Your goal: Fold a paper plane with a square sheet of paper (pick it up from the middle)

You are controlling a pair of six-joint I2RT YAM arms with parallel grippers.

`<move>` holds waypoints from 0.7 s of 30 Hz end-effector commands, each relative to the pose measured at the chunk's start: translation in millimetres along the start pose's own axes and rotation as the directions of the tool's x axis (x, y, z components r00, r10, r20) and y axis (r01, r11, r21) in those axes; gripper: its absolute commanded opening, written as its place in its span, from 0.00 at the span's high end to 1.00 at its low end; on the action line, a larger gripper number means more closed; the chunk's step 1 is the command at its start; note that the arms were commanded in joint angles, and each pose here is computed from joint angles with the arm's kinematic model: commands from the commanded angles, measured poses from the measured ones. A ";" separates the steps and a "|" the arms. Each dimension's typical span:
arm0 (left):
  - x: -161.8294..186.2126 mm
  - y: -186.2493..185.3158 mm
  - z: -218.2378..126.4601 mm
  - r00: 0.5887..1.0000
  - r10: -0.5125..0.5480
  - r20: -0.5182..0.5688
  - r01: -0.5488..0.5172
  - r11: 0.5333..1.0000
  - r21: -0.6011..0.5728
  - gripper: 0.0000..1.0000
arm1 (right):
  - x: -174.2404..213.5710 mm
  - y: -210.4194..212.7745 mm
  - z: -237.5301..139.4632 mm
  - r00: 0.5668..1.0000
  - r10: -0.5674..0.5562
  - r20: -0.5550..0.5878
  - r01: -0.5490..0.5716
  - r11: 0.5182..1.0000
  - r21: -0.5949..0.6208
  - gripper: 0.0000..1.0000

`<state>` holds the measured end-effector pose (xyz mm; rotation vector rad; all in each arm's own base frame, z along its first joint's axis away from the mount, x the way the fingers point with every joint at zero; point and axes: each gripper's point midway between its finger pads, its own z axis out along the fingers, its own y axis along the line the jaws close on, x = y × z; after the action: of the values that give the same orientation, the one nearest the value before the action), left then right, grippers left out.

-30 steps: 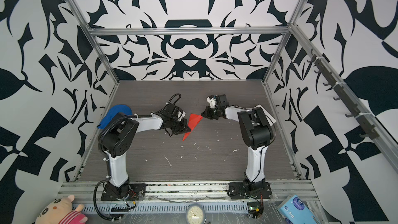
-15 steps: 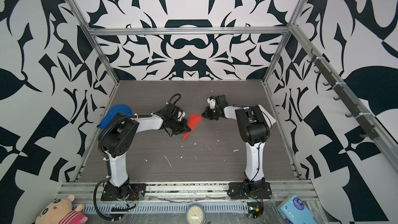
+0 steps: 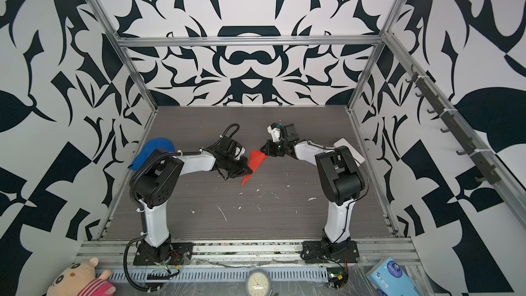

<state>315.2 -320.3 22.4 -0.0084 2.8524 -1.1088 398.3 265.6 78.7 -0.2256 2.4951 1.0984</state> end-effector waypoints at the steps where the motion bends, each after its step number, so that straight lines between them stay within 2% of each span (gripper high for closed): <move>1: 8.1 31.3 8.5 0.998 -0.055 -0.028 0.051 0.993 -0.109 1.00 | 22.7 8.8 15.2 0.995 -0.013 -0.099 0.011 1.000 -0.019 1.00; 11: 9.0 31.1 7.8 0.998 -0.056 -0.033 0.052 0.992 -0.113 1.00 | 55.3 1.0 24.7 0.979 -0.020 -0.202 0.014 0.999 -0.029 1.00; 17: 6.8 16.9 -1.7 0.999 -0.036 -0.017 0.034 0.997 -0.076 1.00 | 65.2 -32.7 28.3 0.977 0.032 -0.211 -0.018 0.997 0.069 1.00; 21: 14.5 1.6 -11.8 1.000 -0.018 -0.023 0.018 1.000 -0.017 0.88 | 66.2 -46.8 30.7 0.976 0.059 -0.212 -0.034 0.992 0.119 1.00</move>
<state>313.4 -319.4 24.9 -0.0100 2.8565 -1.1081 360.6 273.7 22.6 -0.3137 2.6917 1.1029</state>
